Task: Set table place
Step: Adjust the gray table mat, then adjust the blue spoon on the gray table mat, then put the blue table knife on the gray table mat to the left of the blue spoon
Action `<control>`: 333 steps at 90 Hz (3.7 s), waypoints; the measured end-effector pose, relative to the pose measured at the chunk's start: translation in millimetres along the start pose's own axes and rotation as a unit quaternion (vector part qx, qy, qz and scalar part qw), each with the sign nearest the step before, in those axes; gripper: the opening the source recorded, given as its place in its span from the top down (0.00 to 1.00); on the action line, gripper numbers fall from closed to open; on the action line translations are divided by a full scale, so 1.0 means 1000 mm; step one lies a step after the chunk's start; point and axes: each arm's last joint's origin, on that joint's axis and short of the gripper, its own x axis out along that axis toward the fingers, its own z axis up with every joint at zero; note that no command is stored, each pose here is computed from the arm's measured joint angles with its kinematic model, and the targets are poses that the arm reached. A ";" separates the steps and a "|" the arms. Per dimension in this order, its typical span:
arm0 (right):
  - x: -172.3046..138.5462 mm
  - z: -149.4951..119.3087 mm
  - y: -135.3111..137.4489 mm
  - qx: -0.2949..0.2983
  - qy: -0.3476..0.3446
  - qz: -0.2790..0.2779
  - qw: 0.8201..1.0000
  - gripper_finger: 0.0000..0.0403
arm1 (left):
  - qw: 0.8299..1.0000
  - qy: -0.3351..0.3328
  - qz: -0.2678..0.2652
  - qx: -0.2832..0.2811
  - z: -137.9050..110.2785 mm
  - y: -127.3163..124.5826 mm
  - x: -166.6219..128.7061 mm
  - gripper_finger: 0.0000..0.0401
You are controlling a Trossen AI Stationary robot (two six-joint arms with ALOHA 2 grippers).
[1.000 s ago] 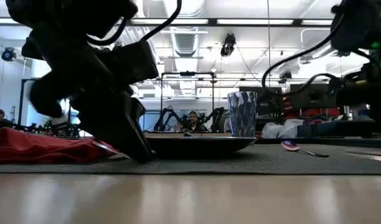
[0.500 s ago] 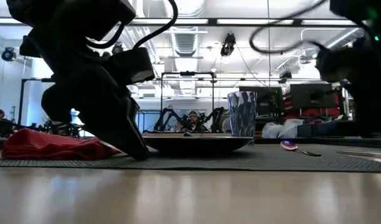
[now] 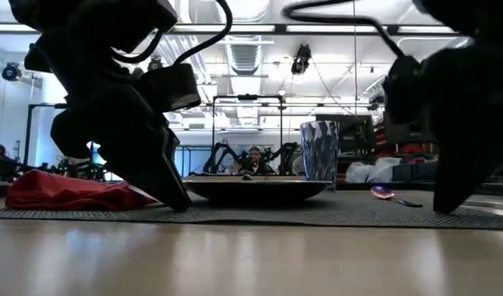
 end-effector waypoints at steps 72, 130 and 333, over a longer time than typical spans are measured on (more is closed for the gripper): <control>0.008 0.043 -0.013 -0.045 -0.038 -0.038 0.998 0.97 | 0.995 0.070 0.065 0.024 -0.011 0.011 -0.022 0.81; -0.106 0.011 -0.048 0.035 -0.035 -0.119 0.992 0.97 | 0.995 -0.094 -0.011 0.019 0.056 -0.013 -0.049 0.81; -0.045 -0.075 -0.033 0.081 0.026 -0.029 0.996 0.97 | 0.994 -0.079 -0.048 0.055 0.058 -0.046 0.008 0.81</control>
